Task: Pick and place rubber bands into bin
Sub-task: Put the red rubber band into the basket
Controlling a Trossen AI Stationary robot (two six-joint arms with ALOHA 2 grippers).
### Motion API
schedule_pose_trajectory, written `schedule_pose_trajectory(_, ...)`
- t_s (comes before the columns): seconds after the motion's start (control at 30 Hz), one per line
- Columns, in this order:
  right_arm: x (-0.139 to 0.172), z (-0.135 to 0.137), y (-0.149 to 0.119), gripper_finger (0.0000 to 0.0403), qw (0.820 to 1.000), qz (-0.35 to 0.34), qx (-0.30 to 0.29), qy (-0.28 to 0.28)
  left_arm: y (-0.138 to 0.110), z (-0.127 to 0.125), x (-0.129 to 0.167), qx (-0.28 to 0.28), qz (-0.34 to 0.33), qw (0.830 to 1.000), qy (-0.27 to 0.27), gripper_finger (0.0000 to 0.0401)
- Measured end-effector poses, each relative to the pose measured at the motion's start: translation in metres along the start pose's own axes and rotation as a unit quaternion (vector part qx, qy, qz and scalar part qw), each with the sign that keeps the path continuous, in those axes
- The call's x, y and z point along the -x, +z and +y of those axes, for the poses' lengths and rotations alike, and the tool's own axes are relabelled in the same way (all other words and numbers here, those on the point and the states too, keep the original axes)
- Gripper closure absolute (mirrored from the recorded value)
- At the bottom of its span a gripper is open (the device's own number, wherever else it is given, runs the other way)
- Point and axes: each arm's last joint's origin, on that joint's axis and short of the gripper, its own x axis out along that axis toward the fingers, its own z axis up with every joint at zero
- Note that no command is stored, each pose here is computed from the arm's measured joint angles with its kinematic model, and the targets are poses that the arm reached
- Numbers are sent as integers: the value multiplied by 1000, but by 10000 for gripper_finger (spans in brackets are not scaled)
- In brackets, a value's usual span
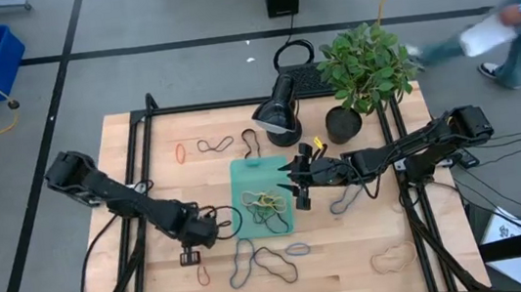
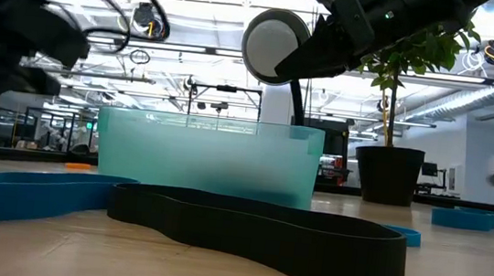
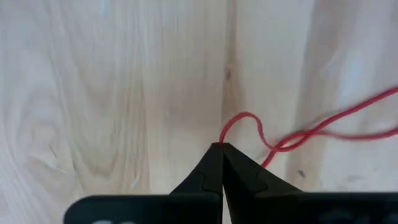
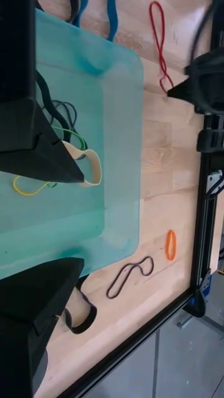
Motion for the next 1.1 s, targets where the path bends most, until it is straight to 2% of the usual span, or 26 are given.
schedule_pose_trajectory(0.33,0,0,0,201,1000,0,0,0,-12,5,44,18,-87,995,-50,398)
schedule_pose_trajectory(0.53,0,0,0,198,1000,-1,-3,0,-18,9,74,23,-175,980,-95,399)
schedule_pose_trajectory(0.67,0,0,0,198,1000,0,-6,0,-19,13,98,21,-280,953,-112,399)
schedule_pose_trajectory(0.87,0,0,0,201,1000,0,-6,0,-16,21,134,33,-423,892,-153,399)
schedule_pose_trajectory(0.97,0,0,0,198,1000,0,-6,0,-12,26,145,37,-475,867,-145,399)
schedule_pose_trajectory(1.1,0,0,0,199,1000,0,-6,0,-2,31,150,-3,-524,845,-109,398)
